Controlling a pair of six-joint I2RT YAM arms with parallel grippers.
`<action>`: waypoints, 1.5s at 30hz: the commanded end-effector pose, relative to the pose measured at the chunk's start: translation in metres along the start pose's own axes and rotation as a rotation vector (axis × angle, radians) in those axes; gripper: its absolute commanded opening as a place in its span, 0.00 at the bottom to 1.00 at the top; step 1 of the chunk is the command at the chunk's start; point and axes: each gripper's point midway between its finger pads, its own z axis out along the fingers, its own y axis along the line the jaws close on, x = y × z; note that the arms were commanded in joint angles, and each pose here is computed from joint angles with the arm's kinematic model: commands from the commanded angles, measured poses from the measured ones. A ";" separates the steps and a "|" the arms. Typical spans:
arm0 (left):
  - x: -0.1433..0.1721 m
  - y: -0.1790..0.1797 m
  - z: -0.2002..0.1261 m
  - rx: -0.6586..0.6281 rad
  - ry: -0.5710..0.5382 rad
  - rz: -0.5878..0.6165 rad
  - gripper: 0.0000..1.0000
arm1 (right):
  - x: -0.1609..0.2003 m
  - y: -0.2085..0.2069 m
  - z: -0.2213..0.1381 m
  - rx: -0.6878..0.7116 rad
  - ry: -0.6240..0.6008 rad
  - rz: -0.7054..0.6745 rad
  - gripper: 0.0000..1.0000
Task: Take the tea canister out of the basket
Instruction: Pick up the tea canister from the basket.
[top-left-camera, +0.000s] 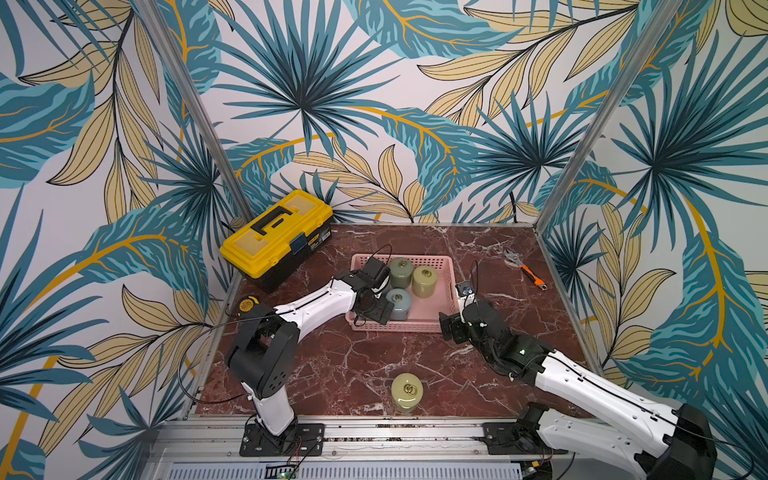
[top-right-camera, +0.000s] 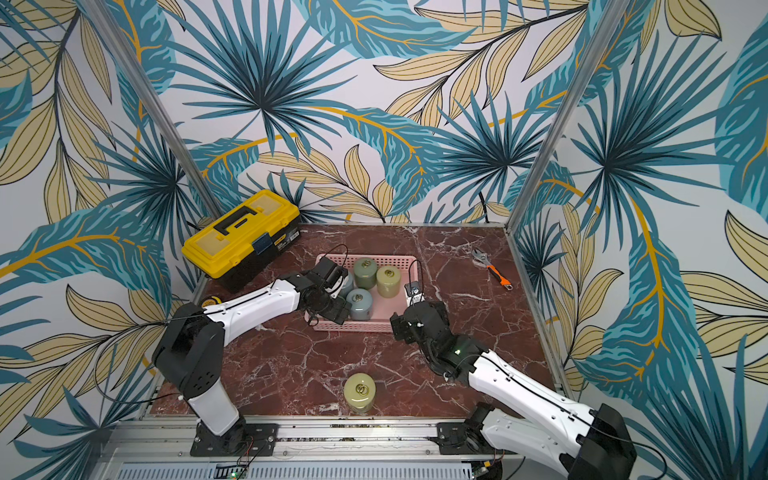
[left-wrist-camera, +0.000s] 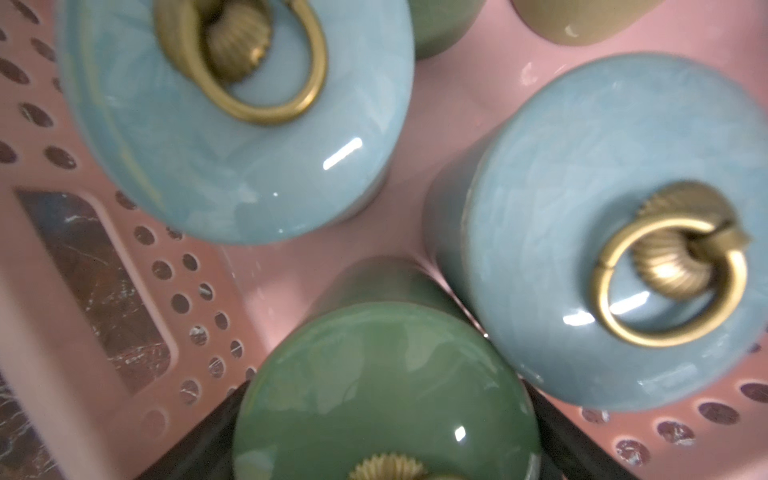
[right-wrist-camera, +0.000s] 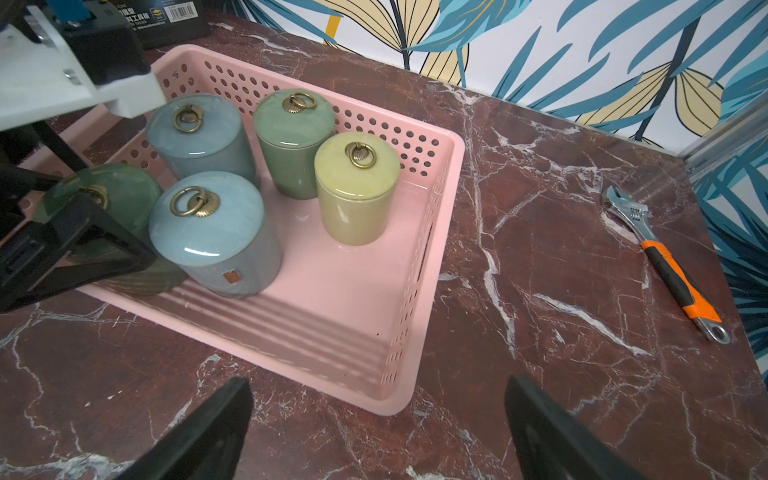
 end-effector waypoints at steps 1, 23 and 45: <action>-0.012 -0.002 -0.005 -0.003 -0.022 0.015 0.89 | 0.006 -0.003 0.004 0.022 0.010 -0.010 0.99; -0.032 0.006 -0.043 -0.043 -0.091 0.012 0.54 | 0.007 -0.003 0.004 0.020 0.014 -0.011 0.99; -0.054 0.010 -0.115 -0.057 -0.195 0.009 0.52 | 0.007 -0.004 0.004 0.024 0.011 -0.007 0.99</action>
